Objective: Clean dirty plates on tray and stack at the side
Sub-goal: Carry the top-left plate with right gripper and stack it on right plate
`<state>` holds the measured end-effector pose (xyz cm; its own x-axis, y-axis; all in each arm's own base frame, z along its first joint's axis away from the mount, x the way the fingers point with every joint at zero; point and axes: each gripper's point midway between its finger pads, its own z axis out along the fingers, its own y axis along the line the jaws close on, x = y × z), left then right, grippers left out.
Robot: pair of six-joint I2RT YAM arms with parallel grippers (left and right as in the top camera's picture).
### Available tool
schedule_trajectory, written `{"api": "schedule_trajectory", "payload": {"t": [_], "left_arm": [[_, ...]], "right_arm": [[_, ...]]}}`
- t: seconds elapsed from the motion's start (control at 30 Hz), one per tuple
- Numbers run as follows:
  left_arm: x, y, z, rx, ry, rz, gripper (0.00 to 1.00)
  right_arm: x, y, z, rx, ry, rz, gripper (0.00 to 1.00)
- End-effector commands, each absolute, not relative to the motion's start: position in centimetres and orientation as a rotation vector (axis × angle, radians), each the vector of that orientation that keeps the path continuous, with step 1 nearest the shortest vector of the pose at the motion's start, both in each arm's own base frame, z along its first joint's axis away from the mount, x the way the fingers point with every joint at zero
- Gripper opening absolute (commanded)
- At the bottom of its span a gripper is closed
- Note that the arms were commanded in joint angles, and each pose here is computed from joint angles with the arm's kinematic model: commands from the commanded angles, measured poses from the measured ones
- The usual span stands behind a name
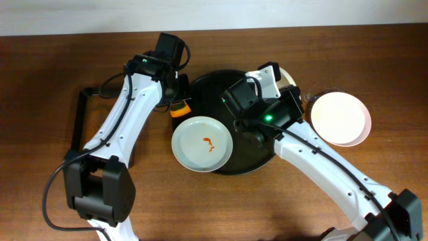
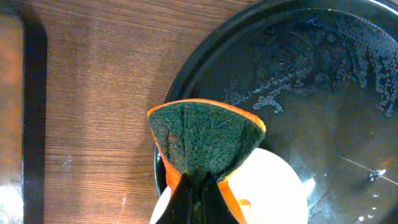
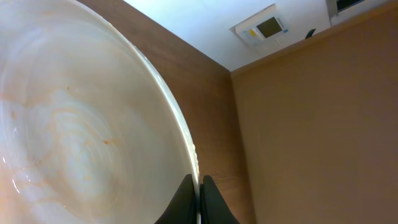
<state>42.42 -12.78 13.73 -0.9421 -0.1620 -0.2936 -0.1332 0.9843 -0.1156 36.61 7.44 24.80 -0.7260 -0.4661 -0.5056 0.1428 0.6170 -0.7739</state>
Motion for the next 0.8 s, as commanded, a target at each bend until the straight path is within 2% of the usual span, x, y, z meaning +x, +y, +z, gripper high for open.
{"api": "schedule_trajectory", "payload": {"t": [0.0,0.13,0.27,0.47,0.57,0.77], "left_arm": [[42.7,-12.9,15.7,-0.228,2.777,-0.175,0.00],[42.7,-12.9,15.7,-0.228,2.777,-0.175,0.00],[42.4,-12.8,15.6,-0.228,2.790,-0.168,0.00],[42.1,-12.4,15.4,-0.228,2.805,-0.136,0.00],[42.0,-11.6,15.4,-0.237,2.800,-0.071,0.00],[42.0,-11.6,15.4,-0.237,2.801,-0.071,0.00]], "right_arm": [[36.3,7.2,26.2,-0.219,2.081,-1.123,0.04],[36.4,7.2,25.8,-0.166,2.101,-1.069,0.04],[36.3,6.2,22.5,-0.007,2.275,-0.847,0.04],[36.6,-1.0,20.3,0.365,2.412,-0.728,0.04],[36.2,-6.4,18.2,0.637,2.511,-0.549,0.04],[34.7,-13.1,16.5,0.953,2.521,-0.412,0.04]]}}
